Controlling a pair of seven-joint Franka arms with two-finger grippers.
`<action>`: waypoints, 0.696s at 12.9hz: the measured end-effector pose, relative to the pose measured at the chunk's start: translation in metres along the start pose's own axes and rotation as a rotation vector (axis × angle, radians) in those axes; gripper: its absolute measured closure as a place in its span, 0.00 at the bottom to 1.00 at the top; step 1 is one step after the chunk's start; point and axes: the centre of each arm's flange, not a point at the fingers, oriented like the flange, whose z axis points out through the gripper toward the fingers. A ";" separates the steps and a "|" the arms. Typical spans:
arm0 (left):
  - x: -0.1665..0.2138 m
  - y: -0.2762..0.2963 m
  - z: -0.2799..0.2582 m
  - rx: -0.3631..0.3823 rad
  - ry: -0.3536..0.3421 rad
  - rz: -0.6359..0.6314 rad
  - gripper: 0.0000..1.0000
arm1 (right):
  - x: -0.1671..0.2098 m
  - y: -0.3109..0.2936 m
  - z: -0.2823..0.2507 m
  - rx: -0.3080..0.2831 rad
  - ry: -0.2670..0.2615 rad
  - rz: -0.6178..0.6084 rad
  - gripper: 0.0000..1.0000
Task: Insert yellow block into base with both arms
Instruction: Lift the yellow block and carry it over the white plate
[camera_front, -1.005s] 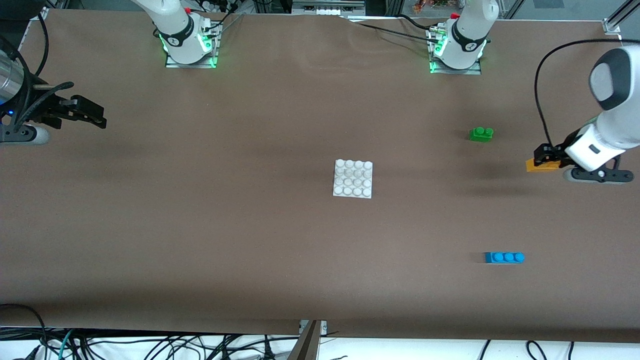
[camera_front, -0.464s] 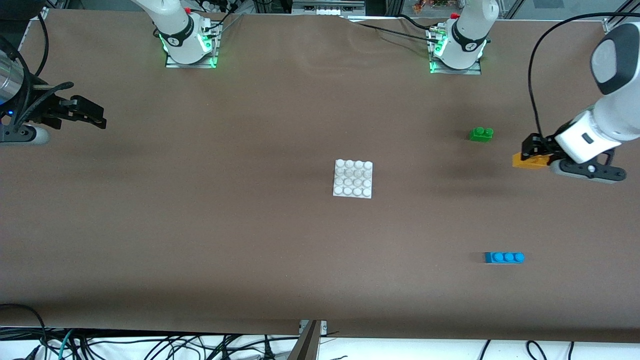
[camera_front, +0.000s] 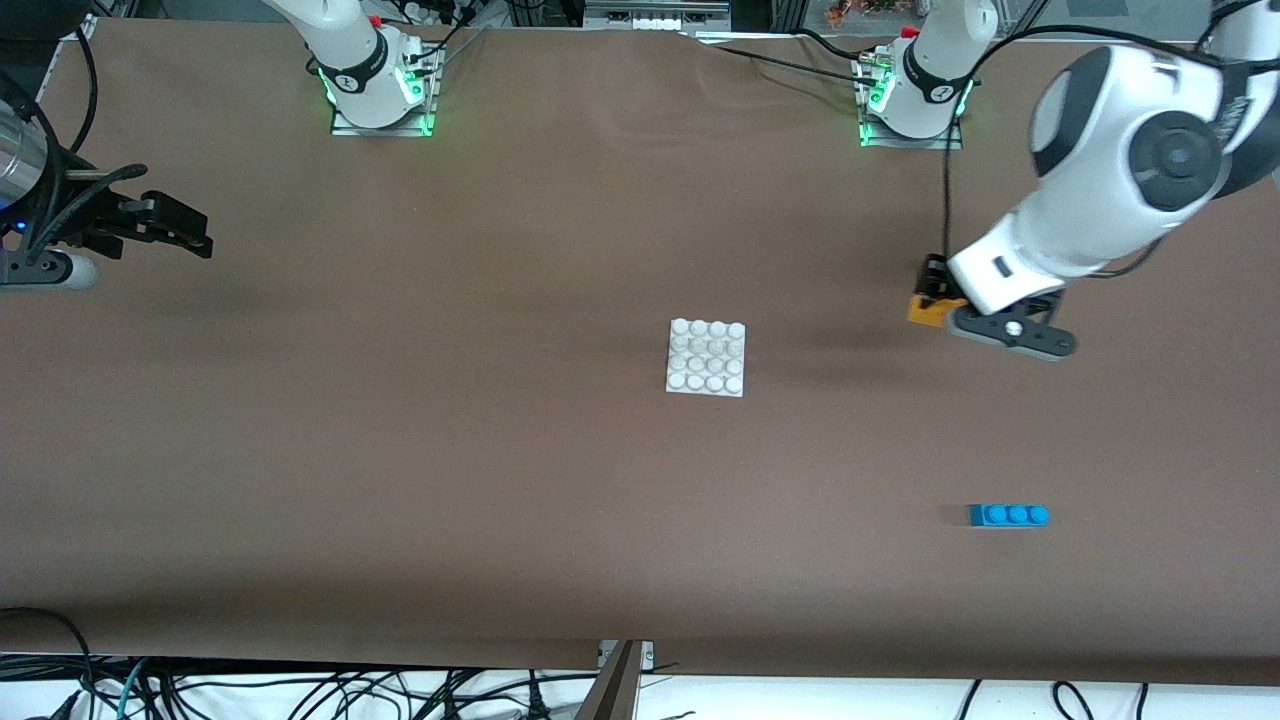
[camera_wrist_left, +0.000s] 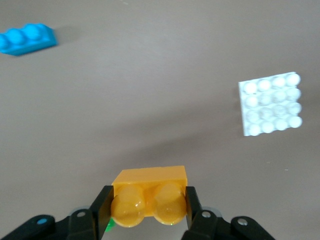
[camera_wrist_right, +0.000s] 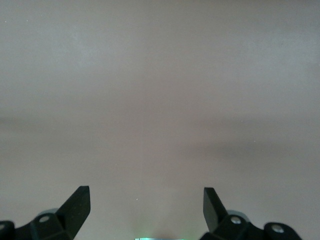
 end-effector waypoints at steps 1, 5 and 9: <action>0.005 0.020 0.007 -0.009 -0.009 0.002 0.38 | 0.000 0.000 0.000 0.000 0.000 0.000 0.00; 0.036 0.091 0.038 -0.073 -0.010 0.035 0.38 | 0.000 0.000 0.000 0.000 0.000 0.000 0.00; 0.049 0.167 0.081 -0.099 -0.006 0.013 0.38 | 0.000 0.000 0.000 -0.001 0.001 0.000 0.00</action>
